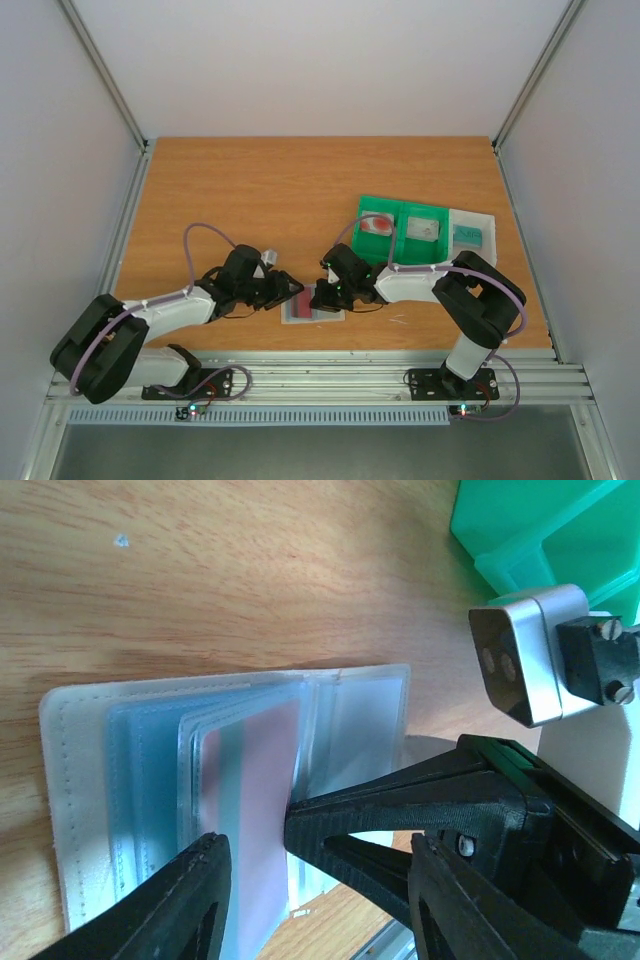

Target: Take the credit cards out of the card holder

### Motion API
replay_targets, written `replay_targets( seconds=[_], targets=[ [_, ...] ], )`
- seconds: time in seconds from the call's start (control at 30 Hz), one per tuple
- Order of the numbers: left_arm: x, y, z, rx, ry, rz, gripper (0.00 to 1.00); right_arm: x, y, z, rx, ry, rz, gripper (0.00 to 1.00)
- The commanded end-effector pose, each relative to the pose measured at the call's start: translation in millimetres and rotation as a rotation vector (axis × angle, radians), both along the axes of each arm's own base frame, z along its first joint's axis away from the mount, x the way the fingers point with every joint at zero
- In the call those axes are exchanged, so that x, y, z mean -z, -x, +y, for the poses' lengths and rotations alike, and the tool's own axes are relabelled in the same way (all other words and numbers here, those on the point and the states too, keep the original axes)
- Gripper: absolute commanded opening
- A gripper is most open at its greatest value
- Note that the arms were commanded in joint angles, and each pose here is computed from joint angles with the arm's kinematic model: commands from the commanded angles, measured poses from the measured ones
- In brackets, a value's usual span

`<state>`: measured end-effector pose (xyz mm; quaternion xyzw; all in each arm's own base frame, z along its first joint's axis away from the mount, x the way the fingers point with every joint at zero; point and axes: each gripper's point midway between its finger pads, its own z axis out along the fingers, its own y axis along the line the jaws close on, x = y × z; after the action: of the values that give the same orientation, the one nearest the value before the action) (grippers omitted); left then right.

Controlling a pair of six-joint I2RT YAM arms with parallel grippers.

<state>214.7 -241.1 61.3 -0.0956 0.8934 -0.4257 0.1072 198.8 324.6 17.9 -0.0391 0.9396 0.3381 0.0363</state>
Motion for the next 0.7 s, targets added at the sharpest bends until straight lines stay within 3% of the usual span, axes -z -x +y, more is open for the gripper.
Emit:
replay_targets(
  seconds=[0.0, 0.37, 0.67],
  targets=[
    [-6.1, -4.6, -5.7, 0.017, 0.031, -0.037, 0.5, 32.4, 17.9, -21.9, 0.008, 0.119, 0.06, 0.01],
    [-11.6, -1.9, -3.2, 0.064, -0.015, -0.065, 0.6, 32.2, 17.0, -23.0, 0.007, 0.127, 0.055, 0.01],
    [-10.0, -2.8, -8.4, 0.08, 0.001, -0.053, 0.61, 32.8, 16.9, -22.7, 0.007, 0.128, 0.056, 0.01]
  ],
)
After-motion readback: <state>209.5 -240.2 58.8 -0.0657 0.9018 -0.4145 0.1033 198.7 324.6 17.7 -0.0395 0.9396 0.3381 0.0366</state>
